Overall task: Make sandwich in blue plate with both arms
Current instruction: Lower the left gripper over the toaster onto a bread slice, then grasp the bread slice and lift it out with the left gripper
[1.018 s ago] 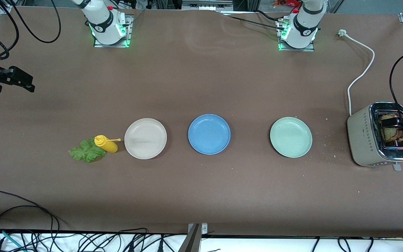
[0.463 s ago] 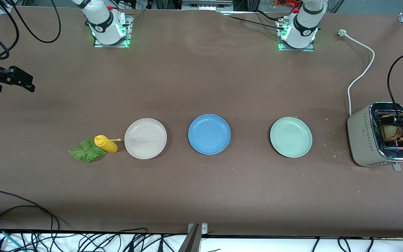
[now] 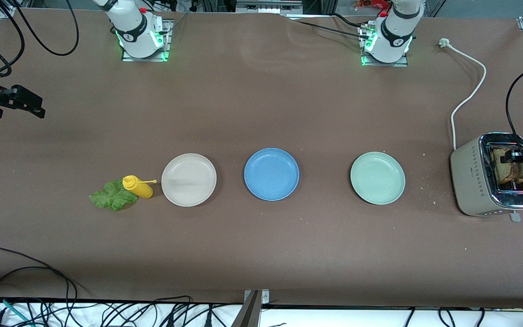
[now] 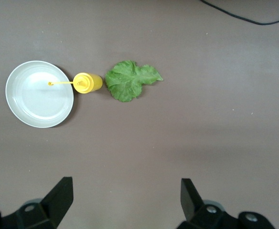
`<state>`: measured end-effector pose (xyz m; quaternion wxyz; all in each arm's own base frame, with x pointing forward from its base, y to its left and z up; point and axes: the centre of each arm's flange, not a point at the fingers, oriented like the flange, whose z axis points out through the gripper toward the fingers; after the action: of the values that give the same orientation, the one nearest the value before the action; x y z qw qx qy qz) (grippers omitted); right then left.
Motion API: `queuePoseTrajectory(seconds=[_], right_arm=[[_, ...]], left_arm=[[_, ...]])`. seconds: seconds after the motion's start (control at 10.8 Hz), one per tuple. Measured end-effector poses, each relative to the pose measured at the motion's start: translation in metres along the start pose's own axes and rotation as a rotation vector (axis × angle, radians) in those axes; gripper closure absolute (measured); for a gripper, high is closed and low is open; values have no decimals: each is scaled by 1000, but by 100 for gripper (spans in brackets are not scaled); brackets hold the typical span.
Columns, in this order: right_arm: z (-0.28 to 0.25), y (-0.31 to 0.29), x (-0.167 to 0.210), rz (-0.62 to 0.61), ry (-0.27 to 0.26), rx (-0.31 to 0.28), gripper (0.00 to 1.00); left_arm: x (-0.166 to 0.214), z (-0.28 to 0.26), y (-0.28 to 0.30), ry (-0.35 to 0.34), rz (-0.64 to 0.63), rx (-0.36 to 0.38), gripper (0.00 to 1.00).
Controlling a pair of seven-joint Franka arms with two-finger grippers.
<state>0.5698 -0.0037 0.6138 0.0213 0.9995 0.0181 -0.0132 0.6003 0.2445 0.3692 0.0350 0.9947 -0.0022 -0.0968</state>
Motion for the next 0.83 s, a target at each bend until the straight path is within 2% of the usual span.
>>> queuePoseTrajectory(seconds=[0.37,0.46,0.83], right_arm=[[3,1,0,-15,-15,1,0],[3,2,0,-14,-15,1,0],[4,2,-1,-17,-22,1,0]], left_arm=[[-1,-23,7,20,11,9,86],[-4,-37,9,26,16,28,90],[-24,-126,40,4,50,53,90]])
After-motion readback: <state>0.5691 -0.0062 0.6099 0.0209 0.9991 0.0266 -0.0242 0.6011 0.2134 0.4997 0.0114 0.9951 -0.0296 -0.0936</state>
